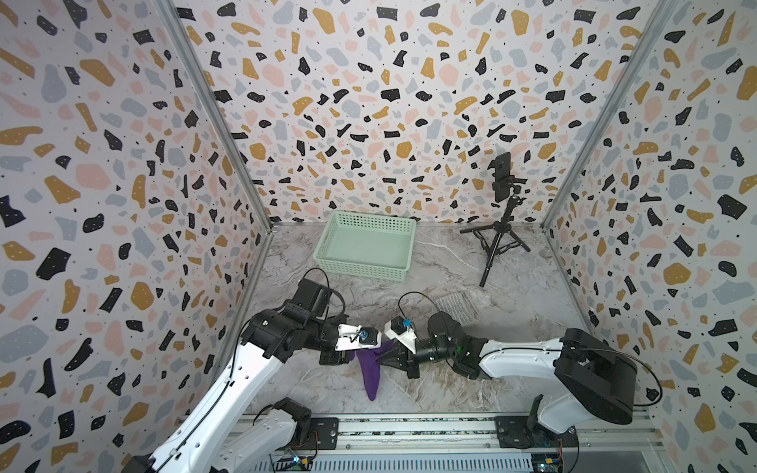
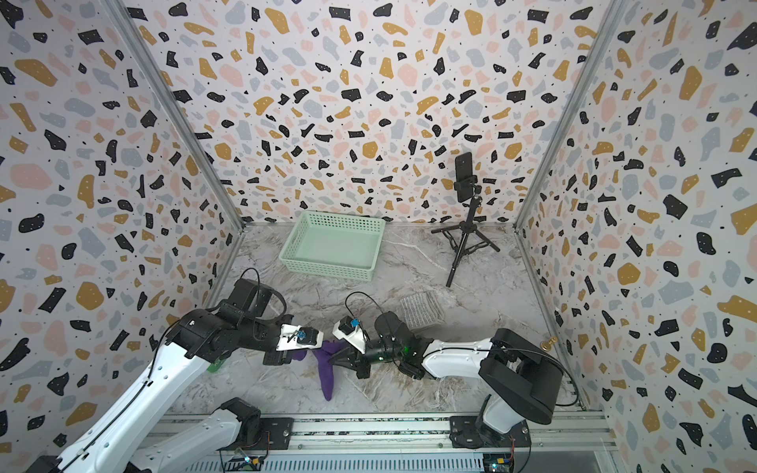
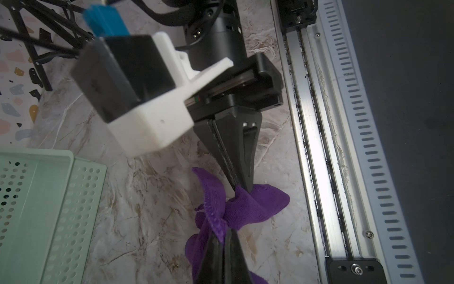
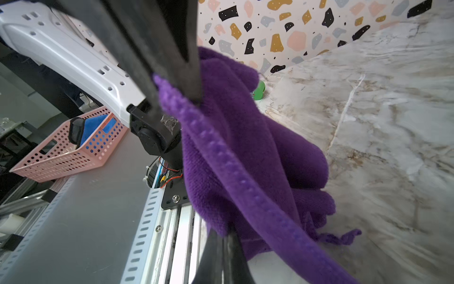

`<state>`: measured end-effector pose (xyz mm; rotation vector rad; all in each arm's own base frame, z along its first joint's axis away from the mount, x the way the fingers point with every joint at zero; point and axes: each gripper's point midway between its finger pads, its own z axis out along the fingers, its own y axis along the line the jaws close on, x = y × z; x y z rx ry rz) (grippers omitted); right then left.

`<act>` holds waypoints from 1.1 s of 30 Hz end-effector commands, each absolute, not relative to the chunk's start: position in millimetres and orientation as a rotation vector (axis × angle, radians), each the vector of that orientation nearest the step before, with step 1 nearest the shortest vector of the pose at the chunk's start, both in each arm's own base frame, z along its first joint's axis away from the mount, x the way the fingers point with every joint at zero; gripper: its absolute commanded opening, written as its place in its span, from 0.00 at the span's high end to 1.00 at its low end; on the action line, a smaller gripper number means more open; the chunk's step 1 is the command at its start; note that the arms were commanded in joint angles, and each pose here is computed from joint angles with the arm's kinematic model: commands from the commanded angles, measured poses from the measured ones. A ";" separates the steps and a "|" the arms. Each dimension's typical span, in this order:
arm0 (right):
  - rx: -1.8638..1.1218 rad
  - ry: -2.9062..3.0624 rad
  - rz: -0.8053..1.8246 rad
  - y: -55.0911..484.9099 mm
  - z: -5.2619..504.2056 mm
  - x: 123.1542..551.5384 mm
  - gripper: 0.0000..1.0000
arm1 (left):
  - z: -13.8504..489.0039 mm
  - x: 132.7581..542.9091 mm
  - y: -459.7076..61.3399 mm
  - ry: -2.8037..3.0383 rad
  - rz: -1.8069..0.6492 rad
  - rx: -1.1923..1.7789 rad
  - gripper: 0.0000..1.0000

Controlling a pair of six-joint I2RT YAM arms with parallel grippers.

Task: Fold the square dishcloth
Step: Place the cleaning item at the center of the board.

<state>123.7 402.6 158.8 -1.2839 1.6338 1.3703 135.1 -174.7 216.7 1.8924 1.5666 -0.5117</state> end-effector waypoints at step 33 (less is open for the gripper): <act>-1.258 1.600 1.150 402.1 197.8 133.0 1.00 | 245.0 127.3 -166.2 1.357 -0.352 1.986 1.00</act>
